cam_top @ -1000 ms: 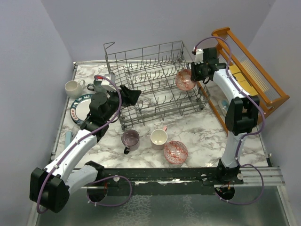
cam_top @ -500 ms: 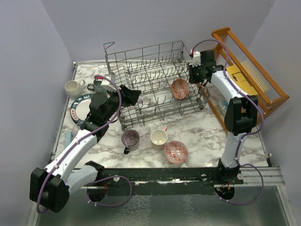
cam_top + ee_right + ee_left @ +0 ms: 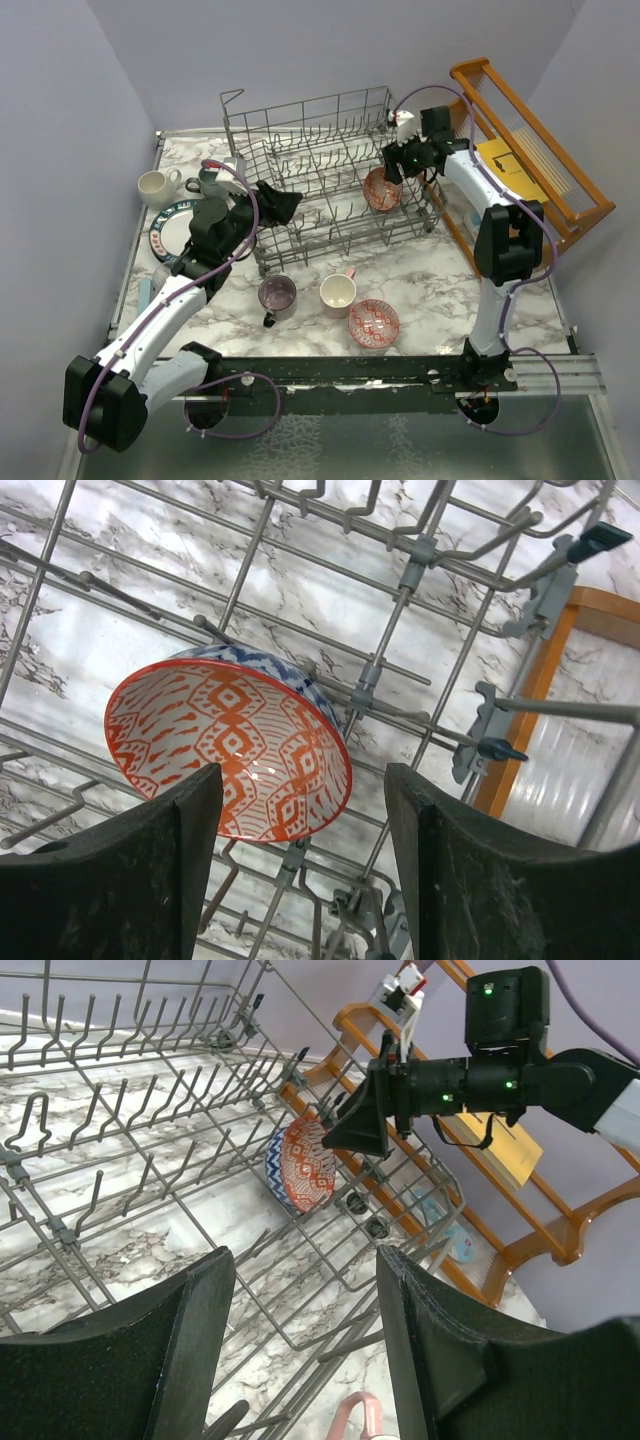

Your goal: Load the mixed dishes into the dish rack

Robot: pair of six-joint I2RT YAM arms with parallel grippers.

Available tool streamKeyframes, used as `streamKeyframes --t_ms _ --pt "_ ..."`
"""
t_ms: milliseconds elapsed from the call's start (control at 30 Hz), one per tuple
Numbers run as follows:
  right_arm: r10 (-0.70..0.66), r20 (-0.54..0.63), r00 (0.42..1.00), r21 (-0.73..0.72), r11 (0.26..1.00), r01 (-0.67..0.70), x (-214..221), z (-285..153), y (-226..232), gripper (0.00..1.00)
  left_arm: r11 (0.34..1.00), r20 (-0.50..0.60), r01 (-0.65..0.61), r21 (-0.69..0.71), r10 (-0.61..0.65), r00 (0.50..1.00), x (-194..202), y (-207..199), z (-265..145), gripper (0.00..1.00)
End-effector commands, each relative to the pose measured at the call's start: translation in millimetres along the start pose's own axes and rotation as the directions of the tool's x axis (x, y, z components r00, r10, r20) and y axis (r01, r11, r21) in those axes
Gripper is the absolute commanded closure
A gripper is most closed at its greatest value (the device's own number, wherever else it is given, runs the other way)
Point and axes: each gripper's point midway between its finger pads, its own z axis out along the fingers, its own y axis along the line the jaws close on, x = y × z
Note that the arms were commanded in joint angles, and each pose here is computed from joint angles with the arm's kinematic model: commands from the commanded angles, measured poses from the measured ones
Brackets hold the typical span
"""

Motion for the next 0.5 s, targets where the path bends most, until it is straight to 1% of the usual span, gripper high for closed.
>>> streamKeyframes --t_ms 0,33,100,200,233,267,333,467 --pt "-0.042 -0.016 0.999 -0.025 0.999 0.041 6.9 19.9 -5.9 0.35 0.999 0.005 -0.012 0.051 0.012 1.000 -0.3 -6.4 0.9 0.39" --pt "-0.042 -0.023 0.999 -0.039 0.998 0.041 9.1 22.9 -3.2 0.36 0.998 0.003 -0.013 0.059 0.013 1.000 0.2 -7.5 1.4 0.39" --pt "-0.045 -0.040 0.998 -0.055 0.998 0.043 14.5 28.9 1.5 0.42 0.997 -0.004 -0.013 0.074 0.013 1.000 1.4 -9.7 2.8 0.39" --pt "-0.045 -0.056 0.997 -0.053 0.998 0.042 20.8 35.6 2.7 0.49 0.996 -0.008 -0.018 0.090 0.019 1.000 1.8 -12.3 3.1 0.39" --pt "-0.045 -0.056 0.997 -0.050 0.998 0.042 21.0 36.3 2.2 0.50 0.995 -0.009 -0.018 0.095 0.019 1.000 2.0 -13.1 3.0 0.39" --pt "-0.045 -0.058 0.997 -0.049 0.998 0.042 22.1 38.0 1.7 0.54 0.995 -0.009 -0.020 0.101 0.021 1.000 1.9 -14.3 3.0 0.39" --pt "-0.048 -0.059 0.997 -0.047 0.998 0.045 22.8 40.0 1.3 0.64 0.994 -0.011 -0.025 0.111 0.026 1.000 2.5 -15.6 2.9 0.39" --pt "-0.060 -0.040 0.997 -0.046 0.997 0.058 17.6 37.7 0.6 0.88 0.991 -0.014 -0.047 0.129 0.049 0.999 2.8 -17.9 3.9 0.39"
